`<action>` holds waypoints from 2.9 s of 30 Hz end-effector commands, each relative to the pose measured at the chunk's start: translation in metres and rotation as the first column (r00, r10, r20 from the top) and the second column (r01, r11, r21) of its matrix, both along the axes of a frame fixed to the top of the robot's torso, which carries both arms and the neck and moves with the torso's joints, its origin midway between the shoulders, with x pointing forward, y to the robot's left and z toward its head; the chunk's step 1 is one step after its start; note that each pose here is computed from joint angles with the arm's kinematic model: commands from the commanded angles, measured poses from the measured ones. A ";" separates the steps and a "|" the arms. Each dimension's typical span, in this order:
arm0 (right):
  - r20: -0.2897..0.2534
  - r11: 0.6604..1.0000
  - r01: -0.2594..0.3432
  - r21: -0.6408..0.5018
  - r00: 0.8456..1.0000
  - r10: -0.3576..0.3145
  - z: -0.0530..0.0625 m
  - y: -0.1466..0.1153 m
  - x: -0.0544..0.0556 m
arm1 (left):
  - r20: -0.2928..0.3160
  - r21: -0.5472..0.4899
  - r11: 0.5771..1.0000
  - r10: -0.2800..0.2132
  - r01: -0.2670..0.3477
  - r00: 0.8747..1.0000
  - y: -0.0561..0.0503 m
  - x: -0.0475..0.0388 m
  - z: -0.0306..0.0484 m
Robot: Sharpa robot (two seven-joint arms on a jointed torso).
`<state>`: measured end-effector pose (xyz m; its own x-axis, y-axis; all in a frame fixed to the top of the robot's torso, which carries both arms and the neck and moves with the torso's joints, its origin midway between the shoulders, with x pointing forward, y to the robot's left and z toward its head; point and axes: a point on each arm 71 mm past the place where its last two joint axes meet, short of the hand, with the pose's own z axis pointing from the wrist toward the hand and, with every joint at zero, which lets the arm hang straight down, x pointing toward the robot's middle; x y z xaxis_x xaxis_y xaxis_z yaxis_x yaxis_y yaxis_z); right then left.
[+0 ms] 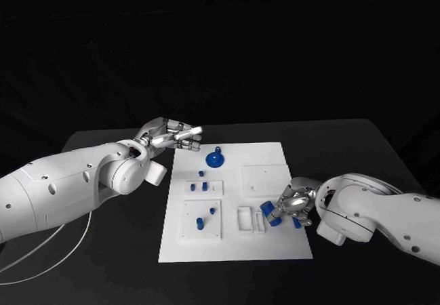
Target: Assemble the parts on the task board
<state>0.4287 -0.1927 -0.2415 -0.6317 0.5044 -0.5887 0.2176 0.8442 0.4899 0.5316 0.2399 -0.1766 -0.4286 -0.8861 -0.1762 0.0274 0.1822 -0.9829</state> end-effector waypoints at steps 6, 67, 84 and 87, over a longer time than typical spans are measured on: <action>-0.028 0.996 0.066 0.058 0.998 -0.064 0.009 0.000 -0.002 | -0.003 0.006 1.000 -0.019 0.019 1.000 -0.002 -0.0001 -0.0001; -0.060 0.986 -0.160 -0.054 0.986 0.157 -0.009 0.059 0.004 | -0.029 0.024 0.999 -0.039 0.040 0.999 -0.007 -0.0005 -0.0033; -0.053 0.983 -0.179 -0.050 0.983 0.176 -0.007 0.055 0.000 | -0.030 0.031 0.999 -0.033 0.034 0.999 -0.005 -0.0003 -0.0037; -0.040 0.982 -0.181 -0.050 0.983 0.180 -0.006 0.050 -0.001 | -0.030 0.032 0.999 -0.030 0.031 0.999 -0.004 -0.0003 -0.0037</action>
<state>0.4286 -0.1404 -0.2457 -0.7243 0.3737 -0.5794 0.0925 0.8854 0.4555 0.5316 0.2369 -0.1811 -0.4512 -0.8715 -0.1922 -0.0003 0.2155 -0.9765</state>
